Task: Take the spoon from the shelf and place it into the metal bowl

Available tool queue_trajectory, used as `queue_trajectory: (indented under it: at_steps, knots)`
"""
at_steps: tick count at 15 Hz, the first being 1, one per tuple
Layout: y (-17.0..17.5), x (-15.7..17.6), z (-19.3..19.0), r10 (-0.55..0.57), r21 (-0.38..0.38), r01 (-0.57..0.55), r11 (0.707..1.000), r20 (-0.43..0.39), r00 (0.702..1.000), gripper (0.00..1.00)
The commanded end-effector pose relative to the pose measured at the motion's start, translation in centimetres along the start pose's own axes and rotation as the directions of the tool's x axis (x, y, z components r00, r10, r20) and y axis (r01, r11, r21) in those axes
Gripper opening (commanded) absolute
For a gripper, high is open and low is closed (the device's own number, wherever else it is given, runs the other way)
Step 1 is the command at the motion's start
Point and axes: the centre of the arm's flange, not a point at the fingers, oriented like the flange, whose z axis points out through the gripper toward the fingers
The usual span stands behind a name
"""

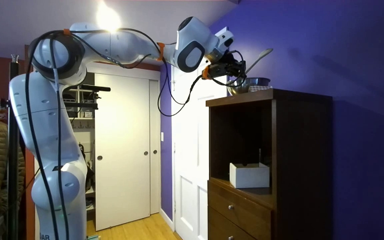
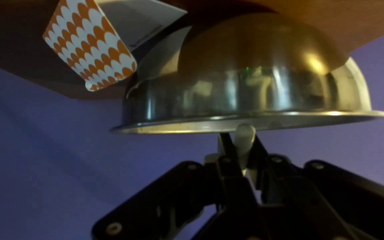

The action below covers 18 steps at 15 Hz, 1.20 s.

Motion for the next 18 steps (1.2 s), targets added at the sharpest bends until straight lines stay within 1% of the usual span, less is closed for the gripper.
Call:
queue_trajectory:
  at_steps: [1,4,7,10,11,12,13,18]
  knots:
    - [0.4,1.3,1.2,0.018,-0.007,-0.018,1.0,0.019,1.0,0.04]
    - [0.7,1.1,1.1,0.008,-0.017,-0.007,1.0,0.049,0.999,0.04]
    - [0.9,1.1,0.1,-0.011,-0.027,0.013,1.0,0.07,0.997,0.04]
    - [0.8,1.2,-0.7,-0.015,-0.017,0.016,1.0,0.084,0.996,0.04]
    - [0.8,1.2,-0.7,-0.013,-0.015,0.015,1.0,0.092,0.996,0.39]
    - [0.8,1.1,-0.8,-0.012,-0.012,0.013,1.0,0.098,0.995,0.41]
    - [0.7,1.1,-0.9,-0.011,-0.009,0.012,1.0,0.101,0.995,0.47]
    - [0.7,1.2,-1.0,0.0,-0.007,0.0,1.0,0.103,0.995,0.82]
